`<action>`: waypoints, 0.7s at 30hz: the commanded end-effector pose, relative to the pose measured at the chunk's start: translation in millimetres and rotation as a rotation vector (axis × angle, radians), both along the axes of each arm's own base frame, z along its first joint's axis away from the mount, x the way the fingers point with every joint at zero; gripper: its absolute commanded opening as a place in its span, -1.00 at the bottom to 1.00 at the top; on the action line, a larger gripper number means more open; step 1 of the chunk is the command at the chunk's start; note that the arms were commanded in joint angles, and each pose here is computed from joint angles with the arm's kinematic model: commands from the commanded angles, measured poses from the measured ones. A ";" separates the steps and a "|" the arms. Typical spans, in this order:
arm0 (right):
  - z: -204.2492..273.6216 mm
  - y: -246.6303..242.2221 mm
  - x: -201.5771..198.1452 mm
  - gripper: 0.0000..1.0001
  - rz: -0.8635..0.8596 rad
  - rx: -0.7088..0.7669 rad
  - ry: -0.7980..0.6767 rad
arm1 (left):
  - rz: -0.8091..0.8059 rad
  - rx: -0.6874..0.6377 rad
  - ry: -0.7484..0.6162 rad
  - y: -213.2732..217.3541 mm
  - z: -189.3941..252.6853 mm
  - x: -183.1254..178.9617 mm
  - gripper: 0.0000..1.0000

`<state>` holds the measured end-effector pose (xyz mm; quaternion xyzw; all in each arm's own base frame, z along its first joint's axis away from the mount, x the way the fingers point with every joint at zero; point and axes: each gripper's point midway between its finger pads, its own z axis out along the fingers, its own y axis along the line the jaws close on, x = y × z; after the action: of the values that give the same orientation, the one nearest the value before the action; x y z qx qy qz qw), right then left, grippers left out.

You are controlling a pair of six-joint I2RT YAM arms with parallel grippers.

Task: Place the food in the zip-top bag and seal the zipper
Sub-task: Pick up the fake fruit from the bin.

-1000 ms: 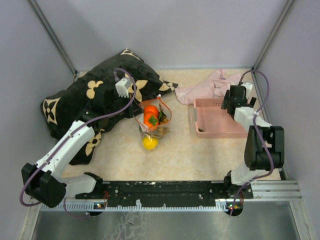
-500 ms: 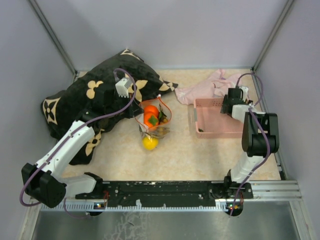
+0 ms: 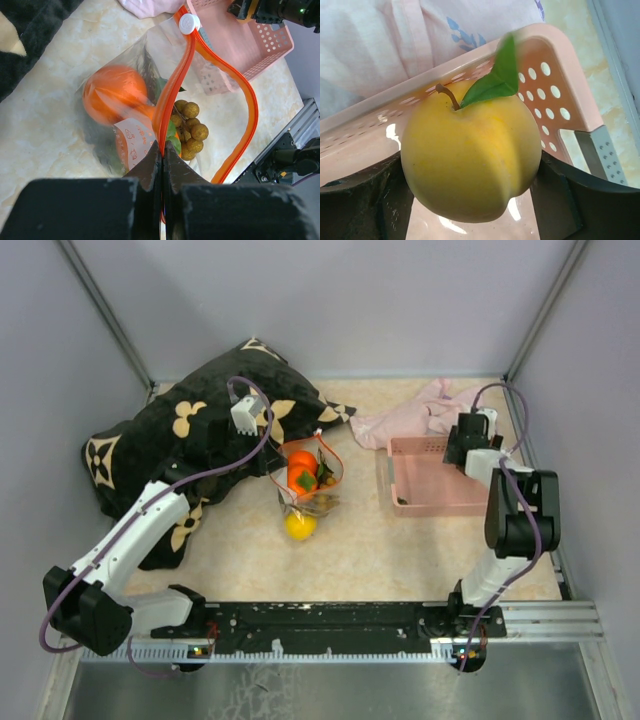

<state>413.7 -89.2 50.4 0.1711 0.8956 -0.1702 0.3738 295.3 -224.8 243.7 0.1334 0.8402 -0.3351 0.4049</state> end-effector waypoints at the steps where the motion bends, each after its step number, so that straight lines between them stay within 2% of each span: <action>1: 59.4 1.2 12.4 0.19 -0.004 0.024 -0.163 | -0.011 -0.035 -0.053 -3.2 19.4 5.2 -1.00; 9: 92.8 31.3 -13.6 0.10 0.071 0.122 -0.204 | -0.014 -0.038 -0.053 -3.7 20.2 4.6 -1.00; 21: 173.4 141.5 -50.8 0.07 0.420 0.223 -0.270 | -0.013 -0.039 -0.052 -4.0 20.2 4.5 -1.00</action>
<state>371.3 15.8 170.6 0.0848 0.8861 -0.0164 0.4554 294.7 -225.3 243.9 0.1344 0.8398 -0.3369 0.4039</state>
